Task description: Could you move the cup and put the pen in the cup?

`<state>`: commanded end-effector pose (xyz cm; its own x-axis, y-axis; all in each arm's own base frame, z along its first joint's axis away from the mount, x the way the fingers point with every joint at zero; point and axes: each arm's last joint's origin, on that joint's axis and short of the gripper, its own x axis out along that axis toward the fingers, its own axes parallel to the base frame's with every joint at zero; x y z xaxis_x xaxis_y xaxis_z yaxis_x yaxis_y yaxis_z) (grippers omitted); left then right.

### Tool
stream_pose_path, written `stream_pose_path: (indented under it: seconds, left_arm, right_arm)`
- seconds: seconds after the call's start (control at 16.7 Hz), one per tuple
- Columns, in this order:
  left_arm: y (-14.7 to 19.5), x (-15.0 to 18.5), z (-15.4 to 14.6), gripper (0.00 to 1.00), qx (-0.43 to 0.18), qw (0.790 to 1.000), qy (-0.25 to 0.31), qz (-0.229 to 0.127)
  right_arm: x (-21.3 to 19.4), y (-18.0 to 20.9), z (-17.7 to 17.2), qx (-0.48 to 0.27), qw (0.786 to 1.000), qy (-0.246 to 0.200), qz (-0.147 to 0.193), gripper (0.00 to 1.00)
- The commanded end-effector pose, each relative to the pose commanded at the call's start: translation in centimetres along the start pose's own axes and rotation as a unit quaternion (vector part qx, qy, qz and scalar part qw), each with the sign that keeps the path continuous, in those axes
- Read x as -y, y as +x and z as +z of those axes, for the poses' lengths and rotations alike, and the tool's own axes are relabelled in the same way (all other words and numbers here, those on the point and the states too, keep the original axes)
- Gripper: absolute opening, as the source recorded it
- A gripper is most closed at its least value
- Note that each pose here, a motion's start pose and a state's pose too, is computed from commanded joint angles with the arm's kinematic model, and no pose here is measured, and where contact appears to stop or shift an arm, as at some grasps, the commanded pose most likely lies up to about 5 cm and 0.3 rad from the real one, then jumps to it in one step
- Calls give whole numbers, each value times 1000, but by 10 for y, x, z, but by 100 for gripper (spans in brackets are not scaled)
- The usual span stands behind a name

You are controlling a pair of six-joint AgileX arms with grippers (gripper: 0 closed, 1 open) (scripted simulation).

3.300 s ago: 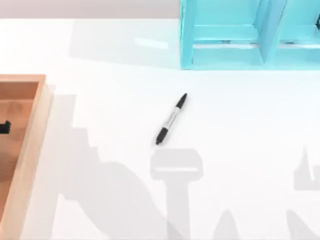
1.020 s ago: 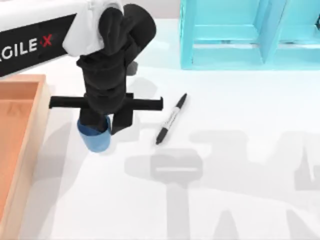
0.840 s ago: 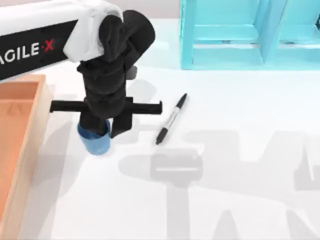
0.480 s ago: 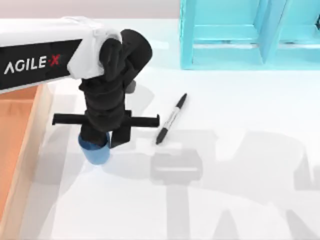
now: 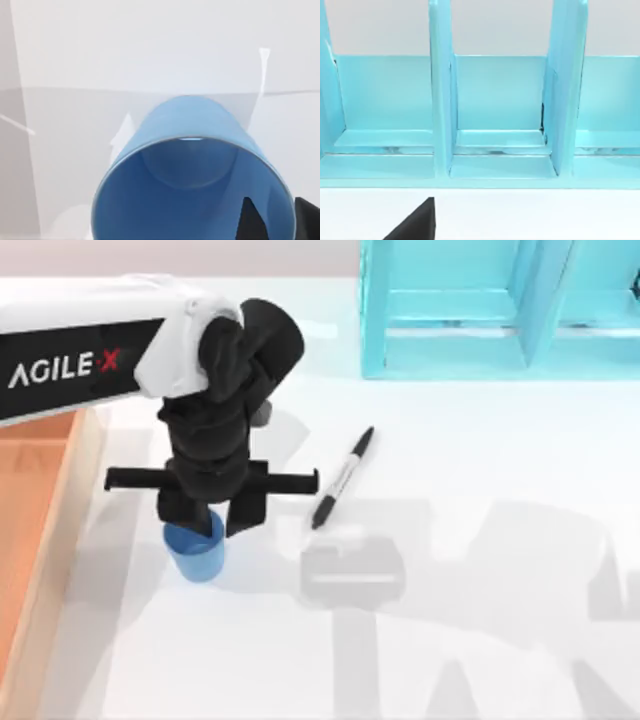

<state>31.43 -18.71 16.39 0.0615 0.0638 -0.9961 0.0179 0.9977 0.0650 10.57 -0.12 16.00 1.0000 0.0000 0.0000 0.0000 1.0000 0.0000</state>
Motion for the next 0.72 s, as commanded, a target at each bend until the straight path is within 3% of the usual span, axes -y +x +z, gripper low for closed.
stream_pose_path:
  seconds: [0.42,0.72]
  left_arm:
    - [0,0,0,98,0,1000,0,0]
    - [0,0,0,100,0,1000,0,0]
  right_arm:
    - [0,0,0,0,1000,0,0,100]
    - [0,0,0,0,1000,0,0,100]
